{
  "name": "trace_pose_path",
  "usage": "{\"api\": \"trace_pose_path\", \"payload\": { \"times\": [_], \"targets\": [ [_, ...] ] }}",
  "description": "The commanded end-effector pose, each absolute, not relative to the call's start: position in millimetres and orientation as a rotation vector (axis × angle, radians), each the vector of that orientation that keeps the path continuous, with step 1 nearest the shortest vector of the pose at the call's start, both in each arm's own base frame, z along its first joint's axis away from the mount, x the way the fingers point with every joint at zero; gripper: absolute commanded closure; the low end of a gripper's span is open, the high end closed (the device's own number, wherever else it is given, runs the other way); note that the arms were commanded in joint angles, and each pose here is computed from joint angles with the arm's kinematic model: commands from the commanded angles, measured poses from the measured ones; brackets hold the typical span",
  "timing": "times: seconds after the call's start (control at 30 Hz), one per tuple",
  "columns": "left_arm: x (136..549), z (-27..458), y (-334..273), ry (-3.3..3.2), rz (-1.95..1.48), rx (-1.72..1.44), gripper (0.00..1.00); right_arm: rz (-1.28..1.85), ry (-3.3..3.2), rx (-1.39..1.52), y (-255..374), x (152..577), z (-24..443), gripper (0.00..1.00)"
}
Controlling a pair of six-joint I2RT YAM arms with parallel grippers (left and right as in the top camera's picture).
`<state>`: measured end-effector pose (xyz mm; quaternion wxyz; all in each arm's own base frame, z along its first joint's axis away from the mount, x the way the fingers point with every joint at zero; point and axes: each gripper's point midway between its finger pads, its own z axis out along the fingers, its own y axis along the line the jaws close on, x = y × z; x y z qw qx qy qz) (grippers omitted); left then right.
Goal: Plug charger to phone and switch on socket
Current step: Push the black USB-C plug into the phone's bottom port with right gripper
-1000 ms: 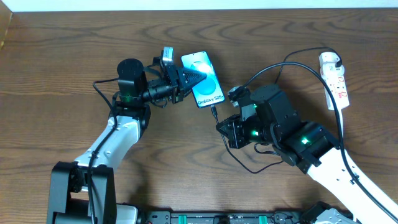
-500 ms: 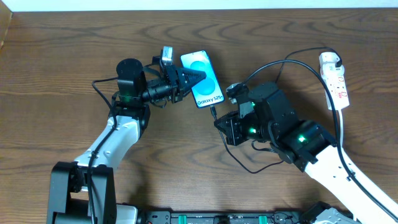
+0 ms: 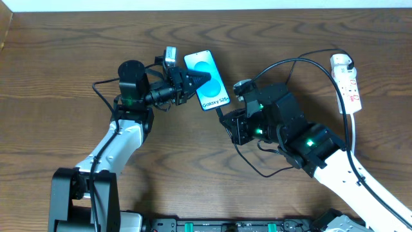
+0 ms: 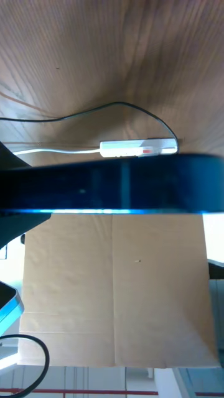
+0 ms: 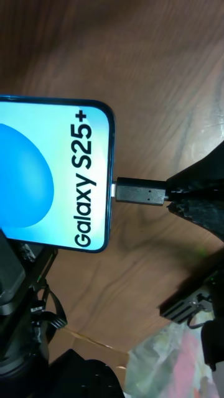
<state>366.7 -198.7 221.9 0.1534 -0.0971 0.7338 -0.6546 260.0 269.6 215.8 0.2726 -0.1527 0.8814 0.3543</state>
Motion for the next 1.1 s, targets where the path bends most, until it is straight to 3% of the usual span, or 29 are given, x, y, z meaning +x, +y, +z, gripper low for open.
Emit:
{"api": "trace_pose_path", "payload": {
  "times": [0.0,0.4,1.07],
  "targets": [
    [350,239,-210,2.1,-1.934,-0.101,0.92,0.894,2.327,-0.366,268,275,221,0.99],
    [345,239,-216,2.1,-1.932,-0.052,0.93,0.846,2.317,-0.369,288,296,199,0.99],
    [329,241,-230,2.046,-1.89,0.208,0.93,0.769,2.13,-0.298,263,316,250,0.99]
  ]
}}
